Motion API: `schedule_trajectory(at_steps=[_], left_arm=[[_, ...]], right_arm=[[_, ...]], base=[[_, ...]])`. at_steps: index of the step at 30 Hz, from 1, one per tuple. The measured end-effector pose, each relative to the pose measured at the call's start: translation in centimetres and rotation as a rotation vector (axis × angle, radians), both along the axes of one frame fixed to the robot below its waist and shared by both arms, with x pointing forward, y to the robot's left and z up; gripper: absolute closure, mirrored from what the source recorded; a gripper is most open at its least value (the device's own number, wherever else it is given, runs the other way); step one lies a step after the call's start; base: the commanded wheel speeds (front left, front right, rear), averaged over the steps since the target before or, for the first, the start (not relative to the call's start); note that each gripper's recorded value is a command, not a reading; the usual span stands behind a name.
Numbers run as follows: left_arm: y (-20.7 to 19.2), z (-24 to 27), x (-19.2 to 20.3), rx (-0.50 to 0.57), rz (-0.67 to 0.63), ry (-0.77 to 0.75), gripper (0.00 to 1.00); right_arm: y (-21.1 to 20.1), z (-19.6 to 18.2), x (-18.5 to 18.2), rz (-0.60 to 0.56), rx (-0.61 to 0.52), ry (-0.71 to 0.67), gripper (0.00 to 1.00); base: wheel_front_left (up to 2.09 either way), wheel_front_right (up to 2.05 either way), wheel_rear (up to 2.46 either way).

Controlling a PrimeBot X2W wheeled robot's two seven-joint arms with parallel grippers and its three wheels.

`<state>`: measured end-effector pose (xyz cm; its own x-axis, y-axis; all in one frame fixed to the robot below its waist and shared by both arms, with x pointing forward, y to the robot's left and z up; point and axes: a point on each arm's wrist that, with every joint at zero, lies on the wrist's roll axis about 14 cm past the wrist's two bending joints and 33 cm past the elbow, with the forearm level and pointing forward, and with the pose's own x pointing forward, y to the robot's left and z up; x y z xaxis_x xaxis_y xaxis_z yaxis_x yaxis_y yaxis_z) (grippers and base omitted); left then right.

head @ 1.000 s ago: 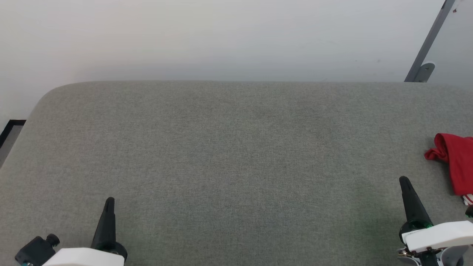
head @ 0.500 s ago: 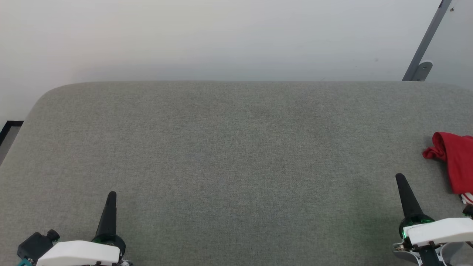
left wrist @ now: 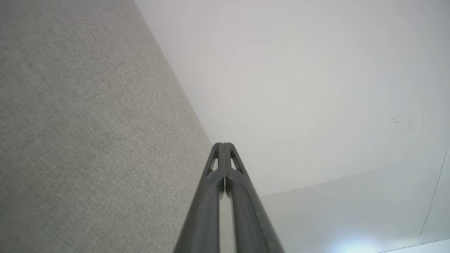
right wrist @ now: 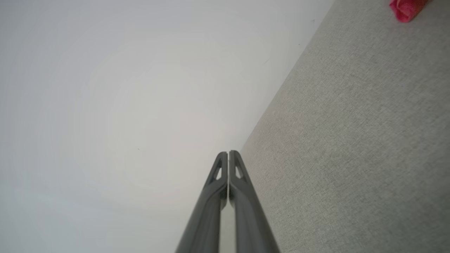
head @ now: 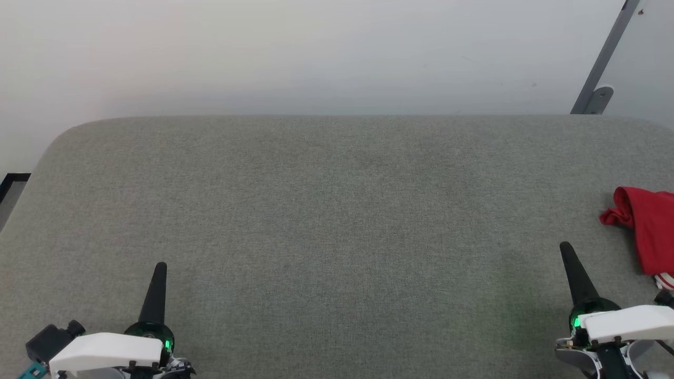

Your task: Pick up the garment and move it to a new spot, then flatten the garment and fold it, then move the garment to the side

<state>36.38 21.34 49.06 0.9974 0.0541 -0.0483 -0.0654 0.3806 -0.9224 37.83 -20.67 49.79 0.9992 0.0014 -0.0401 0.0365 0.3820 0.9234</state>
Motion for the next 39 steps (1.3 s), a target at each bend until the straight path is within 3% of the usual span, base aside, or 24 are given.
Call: schedule_trajectory(at_steps=[39], left_arm=[[-1.1, 0.9, 1.8, -0.322, -0.032, -0.033, 1.0]], right_arm=[[0.5, 0.6, 0.8, -0.009, 0.317, -0.024, 1.0]], base=[[0.0, 0.0, 0.0]])
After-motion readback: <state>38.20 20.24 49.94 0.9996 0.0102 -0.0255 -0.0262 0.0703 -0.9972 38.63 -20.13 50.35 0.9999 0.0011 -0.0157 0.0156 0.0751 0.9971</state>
